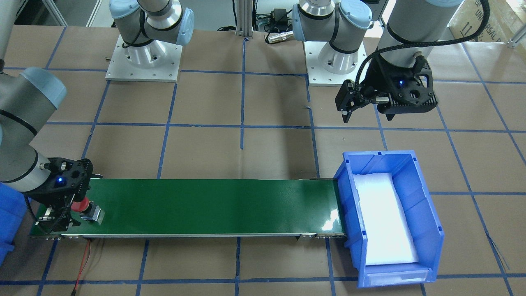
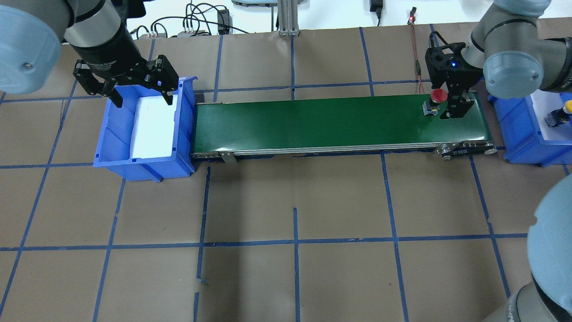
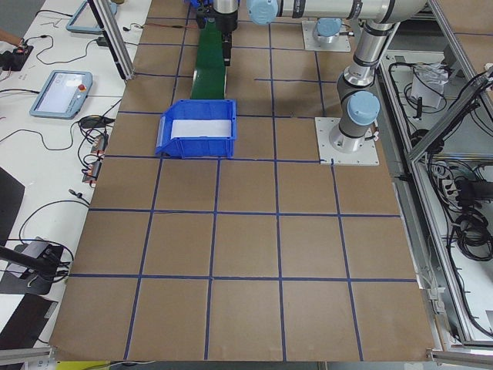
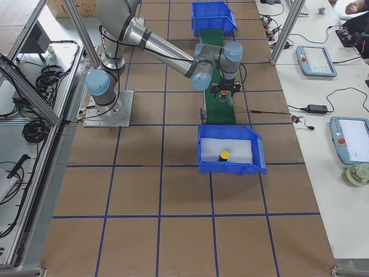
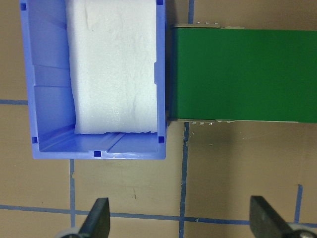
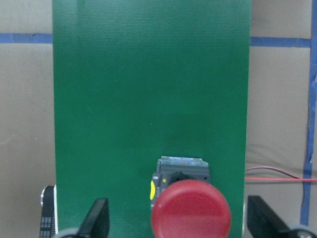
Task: Transport two buttons from left to right
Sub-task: 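Lower the right gripper and grasp the red button on the belt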
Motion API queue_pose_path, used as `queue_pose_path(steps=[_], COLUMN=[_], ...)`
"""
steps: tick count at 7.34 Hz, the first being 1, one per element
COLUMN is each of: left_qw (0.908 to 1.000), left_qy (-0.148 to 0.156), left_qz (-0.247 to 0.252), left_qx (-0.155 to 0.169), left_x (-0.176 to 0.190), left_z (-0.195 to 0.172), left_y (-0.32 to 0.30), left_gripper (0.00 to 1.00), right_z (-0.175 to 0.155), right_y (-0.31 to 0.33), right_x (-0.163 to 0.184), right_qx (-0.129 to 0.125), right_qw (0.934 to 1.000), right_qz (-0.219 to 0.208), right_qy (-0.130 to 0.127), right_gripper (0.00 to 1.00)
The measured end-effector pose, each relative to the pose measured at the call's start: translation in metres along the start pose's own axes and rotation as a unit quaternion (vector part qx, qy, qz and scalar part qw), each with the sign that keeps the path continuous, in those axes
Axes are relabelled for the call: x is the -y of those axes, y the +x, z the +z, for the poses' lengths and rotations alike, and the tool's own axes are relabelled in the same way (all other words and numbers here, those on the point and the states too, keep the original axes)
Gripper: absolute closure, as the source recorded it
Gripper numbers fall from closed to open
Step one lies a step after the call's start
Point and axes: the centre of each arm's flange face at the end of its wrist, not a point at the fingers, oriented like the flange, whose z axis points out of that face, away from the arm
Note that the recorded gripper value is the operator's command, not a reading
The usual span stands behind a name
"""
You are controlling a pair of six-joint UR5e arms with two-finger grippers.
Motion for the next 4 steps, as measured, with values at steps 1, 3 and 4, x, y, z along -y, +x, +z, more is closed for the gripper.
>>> queue_pose_path(steps=[1, 3, 4], left_qw=[1.0000, 1.0000, 1.0000], left_qy=[0.000, 0.001, 0.001], left_qz=[0.000, 0.000, 0.000], left_qx=[0.000, 0.000, 0.000], left_x=[-0.0001, -0.0004, -0.0006], left_z=[-0.0004, -0.0009, -0.0010], left_y=[-0.0001, -0.0001, -0.0001], left_gripper=[0.00, 0.00, 0.00], right_z=[-0.0017, -0.0036, -0.0045], right_y=[0.0014, 0.0031, 0.0035], right_x=[-0.0020, -0.0062, -0.0068], right_qx=[-0.006, -0.010, -0.011], right_qw=[0.9999, 0.9996, 0.9995], right_qz=[-0.001, -0.003, -0.004], right_qy=[-0.010, -0.027, -0.030], right_gripper=[0.93, 0.94, 0.94])
